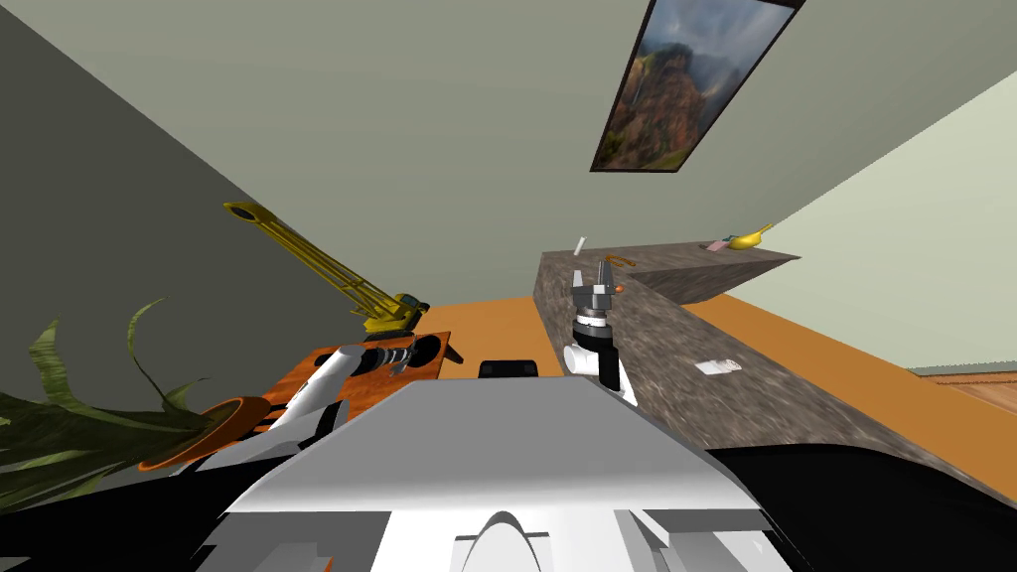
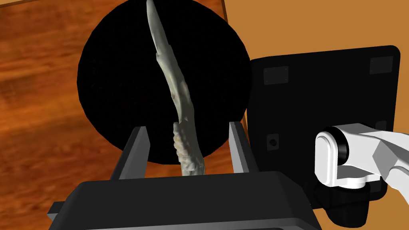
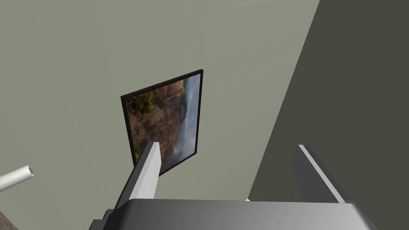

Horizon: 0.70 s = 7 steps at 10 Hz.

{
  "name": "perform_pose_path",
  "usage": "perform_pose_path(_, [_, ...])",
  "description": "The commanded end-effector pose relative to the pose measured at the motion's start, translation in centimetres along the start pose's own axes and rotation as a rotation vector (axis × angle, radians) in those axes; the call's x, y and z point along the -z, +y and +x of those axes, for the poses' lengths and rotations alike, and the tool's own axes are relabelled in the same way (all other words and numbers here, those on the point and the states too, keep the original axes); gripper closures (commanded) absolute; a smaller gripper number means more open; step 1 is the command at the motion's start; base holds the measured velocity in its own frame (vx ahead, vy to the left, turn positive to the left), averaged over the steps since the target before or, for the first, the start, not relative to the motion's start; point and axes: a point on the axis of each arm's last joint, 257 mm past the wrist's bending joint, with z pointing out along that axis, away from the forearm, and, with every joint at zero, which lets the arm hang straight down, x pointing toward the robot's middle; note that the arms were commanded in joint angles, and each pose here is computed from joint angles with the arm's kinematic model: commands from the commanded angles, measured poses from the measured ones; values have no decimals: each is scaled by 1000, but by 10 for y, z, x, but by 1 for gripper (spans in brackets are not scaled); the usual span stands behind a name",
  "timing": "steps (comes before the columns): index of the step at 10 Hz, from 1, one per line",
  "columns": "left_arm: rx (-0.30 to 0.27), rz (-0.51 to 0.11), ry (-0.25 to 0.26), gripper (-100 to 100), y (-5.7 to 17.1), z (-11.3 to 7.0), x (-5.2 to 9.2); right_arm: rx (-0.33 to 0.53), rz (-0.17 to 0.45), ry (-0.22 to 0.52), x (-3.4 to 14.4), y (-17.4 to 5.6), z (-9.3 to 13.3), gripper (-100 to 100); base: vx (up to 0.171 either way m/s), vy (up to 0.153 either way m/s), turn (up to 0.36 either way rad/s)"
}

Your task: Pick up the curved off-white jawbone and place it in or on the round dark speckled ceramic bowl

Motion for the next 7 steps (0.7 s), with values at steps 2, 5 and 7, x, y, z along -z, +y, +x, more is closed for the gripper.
perform_pose_path(2, [0, 0, 0, -100, 0, 0, 0, 0, 0, 0, 0, 0, 0, 0, 0, 0, 0])
perform_pose_path(5, [0, 0, 0, 0, 0, 0, 0, 0, 0, 0, 0, 0, 0, 0, 0, 0, 0])
perform_pose_path(7, [7, 7, 5, -100, -15, 13, 22, 0, 0, 0, 0, 0, 0, 0, -27, -49, -21])
